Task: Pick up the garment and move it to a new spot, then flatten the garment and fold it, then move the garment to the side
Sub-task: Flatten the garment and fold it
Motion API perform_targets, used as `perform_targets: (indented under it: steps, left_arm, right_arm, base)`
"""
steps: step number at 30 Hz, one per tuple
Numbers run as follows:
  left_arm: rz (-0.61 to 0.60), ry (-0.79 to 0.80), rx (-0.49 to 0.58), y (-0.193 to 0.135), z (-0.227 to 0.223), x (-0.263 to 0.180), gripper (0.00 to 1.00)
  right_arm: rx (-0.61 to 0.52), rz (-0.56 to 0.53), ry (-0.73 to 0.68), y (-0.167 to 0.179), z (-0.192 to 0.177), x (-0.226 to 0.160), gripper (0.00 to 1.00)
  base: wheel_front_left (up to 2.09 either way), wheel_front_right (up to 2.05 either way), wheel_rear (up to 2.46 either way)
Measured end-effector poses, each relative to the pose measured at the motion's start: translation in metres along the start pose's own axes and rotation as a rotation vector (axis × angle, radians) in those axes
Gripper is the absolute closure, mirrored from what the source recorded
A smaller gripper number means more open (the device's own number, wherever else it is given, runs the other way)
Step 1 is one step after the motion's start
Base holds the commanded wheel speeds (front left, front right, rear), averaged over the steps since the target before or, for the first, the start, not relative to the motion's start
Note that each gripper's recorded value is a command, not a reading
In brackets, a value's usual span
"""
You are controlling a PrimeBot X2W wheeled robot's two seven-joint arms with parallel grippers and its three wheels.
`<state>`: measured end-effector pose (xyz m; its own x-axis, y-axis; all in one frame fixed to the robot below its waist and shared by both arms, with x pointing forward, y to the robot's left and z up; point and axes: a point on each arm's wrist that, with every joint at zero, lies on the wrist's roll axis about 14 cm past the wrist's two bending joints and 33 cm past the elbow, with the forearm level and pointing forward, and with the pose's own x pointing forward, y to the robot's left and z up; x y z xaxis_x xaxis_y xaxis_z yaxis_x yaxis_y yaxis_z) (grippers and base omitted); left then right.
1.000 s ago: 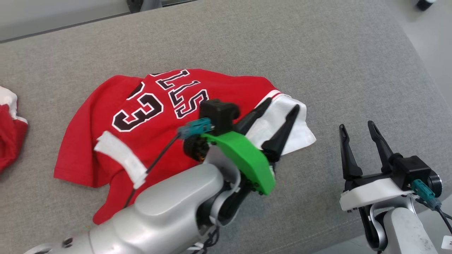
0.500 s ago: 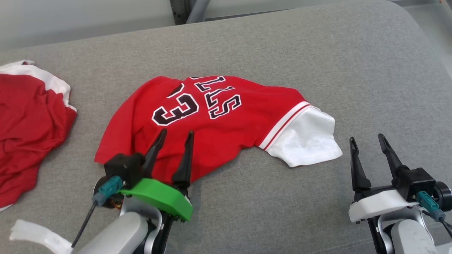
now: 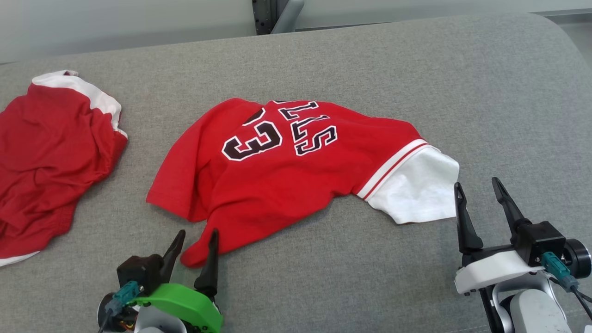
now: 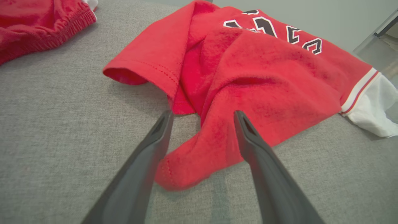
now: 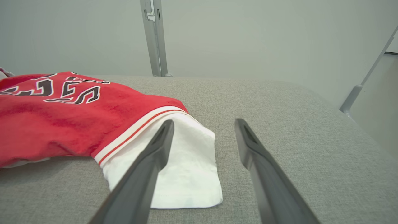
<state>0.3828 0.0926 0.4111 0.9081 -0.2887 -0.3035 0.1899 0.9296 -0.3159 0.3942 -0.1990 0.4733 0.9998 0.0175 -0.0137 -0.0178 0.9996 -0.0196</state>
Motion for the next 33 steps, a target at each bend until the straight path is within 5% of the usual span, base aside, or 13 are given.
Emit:
perform_targets:
  steps: [24, 25, 26, 27, 29, 33]
  left_arm:
    - [0.034, 0.105, -0.084, 0.017, -0.044, -0.011, 0.00]
    - [0.034, 0.099, -0.084, 0.017, -0.042, -0.008, 0.13]
    - [0.035, 0.097, -0.087, 0.018, -0.041, -0.006, 0.13]
    - [0.031, 0.097, -0.091, 0.018, -0.041, -0.005, 0.54]
    - [0.022, 0.094, -0.093, 0.017, -0.040, -0.003, 1.00]
    - [0.012, 0.051, -0.066, 0.022, -0.024, 0.000, 1.00]
  right_arm:
    - [-0.013, 0.007, 0.019, 0.002, -0.006, -0.001, 0.00]
    - [-0.013, 0.005, 0.019, 0.001, -0.006, -0.001, 0.00]
    - [-0.014, 0.005, 0.018, 0.001, -0.006, -0.001, 0.00]
    - [-0.014, 0.003, 0.018, 0.000, -0.006, -0.002, 0.00]
    - [-0.014, 0.001, 0.017, 0.000, -0.005, -0.003, 0.00]
    - [-0.014, -0.006, 0.014, -0.003, -0.004, -0.005, 0.00]
  base:
    - [0.00, 0.00, 0.00]
    - [0.00, 0.00, 0.00]
    - [0.00, 0.00, 0.00]
    - [0.00, 0.00, 0.00]
    - [0.00, 0.00, 0.00]
    - [0.00, 0.00, 0.00]
